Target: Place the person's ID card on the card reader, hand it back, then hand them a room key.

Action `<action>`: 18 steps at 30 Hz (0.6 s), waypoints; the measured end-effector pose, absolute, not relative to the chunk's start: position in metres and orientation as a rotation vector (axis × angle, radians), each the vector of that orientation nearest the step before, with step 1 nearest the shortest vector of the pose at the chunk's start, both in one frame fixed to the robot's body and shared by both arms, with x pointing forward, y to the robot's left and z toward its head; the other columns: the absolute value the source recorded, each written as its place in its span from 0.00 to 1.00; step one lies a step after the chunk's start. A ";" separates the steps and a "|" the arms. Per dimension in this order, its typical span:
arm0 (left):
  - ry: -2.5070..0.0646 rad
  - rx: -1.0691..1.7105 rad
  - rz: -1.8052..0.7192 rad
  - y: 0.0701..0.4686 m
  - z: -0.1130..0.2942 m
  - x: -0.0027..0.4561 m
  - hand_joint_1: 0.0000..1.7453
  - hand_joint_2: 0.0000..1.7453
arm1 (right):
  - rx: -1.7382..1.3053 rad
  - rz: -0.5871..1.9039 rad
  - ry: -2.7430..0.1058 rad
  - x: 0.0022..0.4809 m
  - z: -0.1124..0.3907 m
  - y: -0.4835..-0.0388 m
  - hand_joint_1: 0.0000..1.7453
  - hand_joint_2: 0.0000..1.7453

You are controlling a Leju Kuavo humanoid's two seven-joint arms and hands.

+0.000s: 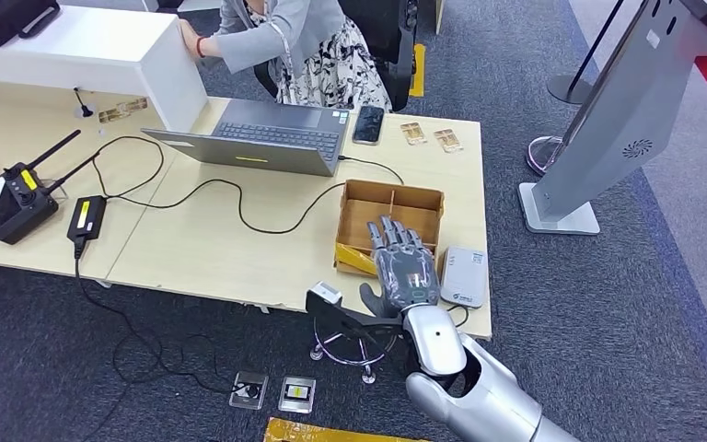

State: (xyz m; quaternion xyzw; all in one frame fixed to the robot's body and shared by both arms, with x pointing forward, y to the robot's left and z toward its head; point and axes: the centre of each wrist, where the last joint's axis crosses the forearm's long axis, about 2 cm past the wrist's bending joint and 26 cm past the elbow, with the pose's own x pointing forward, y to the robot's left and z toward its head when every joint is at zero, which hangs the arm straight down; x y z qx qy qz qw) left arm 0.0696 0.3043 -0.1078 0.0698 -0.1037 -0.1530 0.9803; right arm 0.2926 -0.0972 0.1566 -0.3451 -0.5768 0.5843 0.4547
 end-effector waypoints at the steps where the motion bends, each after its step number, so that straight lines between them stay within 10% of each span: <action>1: -0.209 0.140 -0.309 0.304 -0.108 0.070 0.00 0.00 | -0.854 1.442 -1.419 0.294 0.155 -0.097 0.00 1.00; 18: -0.214 0.132 -0.331 0.304 -0.108 0.070 0.00 0.00 | -0.919 1.462 -1.332 0.312 0.126 -0.105 0.00 1.00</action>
